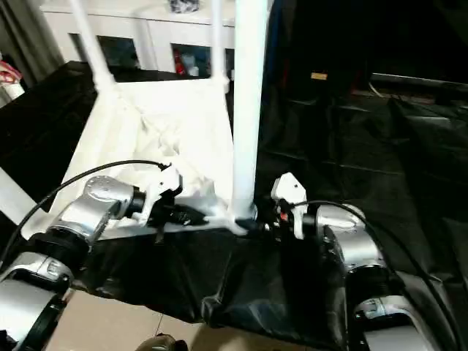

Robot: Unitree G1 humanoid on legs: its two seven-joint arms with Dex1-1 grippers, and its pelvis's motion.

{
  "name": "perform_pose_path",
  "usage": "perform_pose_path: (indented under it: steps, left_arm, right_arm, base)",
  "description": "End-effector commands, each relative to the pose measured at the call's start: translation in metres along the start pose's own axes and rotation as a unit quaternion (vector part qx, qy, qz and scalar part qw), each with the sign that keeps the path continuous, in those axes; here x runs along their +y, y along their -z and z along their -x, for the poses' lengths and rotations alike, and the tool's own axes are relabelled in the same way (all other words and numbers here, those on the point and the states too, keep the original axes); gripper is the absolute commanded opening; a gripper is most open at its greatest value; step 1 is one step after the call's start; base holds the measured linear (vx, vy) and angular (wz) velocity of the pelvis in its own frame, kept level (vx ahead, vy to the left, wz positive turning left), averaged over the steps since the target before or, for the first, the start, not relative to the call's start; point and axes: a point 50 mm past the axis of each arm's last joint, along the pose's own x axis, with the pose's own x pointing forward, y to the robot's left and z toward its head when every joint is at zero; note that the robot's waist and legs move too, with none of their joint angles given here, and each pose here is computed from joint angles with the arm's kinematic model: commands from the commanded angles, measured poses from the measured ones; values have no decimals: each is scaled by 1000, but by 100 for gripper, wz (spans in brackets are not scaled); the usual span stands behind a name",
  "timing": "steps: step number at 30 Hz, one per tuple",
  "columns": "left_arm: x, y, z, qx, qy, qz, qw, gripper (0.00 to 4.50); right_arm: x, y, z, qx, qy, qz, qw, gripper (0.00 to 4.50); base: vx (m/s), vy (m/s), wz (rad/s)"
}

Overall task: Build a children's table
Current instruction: Rotate leg to tighten

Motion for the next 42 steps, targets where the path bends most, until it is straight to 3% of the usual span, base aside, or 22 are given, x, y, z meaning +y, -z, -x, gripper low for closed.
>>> perform_pose_path:
  steps: [1, 8, 12, 16, 17, 22, 25, 31, 36, 42]
  left_arm:
    - [12, -35, -5, -50, -53, -44, 996, 0]
    - [18, -45, -22, -55, -136, -28, 989, 0]
    - [18, -46, -23, -57, -137, -27, 989, 0]
    - [15, -53, -38, -67, -154, -29, 985, 0]
    - [13, -56, -41, -72, -146, -35, 986, 0]
    - [10, -54, -38, -75, -120, -42, 989, 0]
    - [8, -49, -32, -76, -96, -47, 991, 0]
    - [3, -44, -22, -83, -44, -58, 994, 0]
    - [1, -37, -15, -64, -8, -64, 996, 0]
    - [-2, -32, -5, -48, 29, -63, 996, 0]
  right_arm:
    - [-4, 5, -14, 26, 62, -1, 998, 266]
    - [-19, 6, -26, 24, 223, -29, 974, 265]
    - [-20, 6, -27, 23, 233, -32, 972, 265]
    - [-21, 3, -41, 22, 295, -26, 955, 265]
    - [-21, -1, -44, 4, 299, -33, 954, 296]
    - [-24, -6, -40, -22, 289, -48, 956, 344]
    - [-28, -7, -32, -16, 280, -22, 960, 369]
    - [-30, -7, -21, -16, 235, 0, 972, 369]
    - [-19, -5, -15, -8, 127, 28, 992, 369]
    - [-4, 1, -9, 9, 11, 40, 999, 369]
  base:
    - [0, 0, 0]
    - [0, 0, 0]
    - [0, 0, 0]
    - [0, 0, 0]
    - [0, 0, 0]
    - [0, 0, 0]
    - [0, 0, 0]
    - [0, 0, 0]
    - [0, 0, 0]
    - [0, 0, 0]
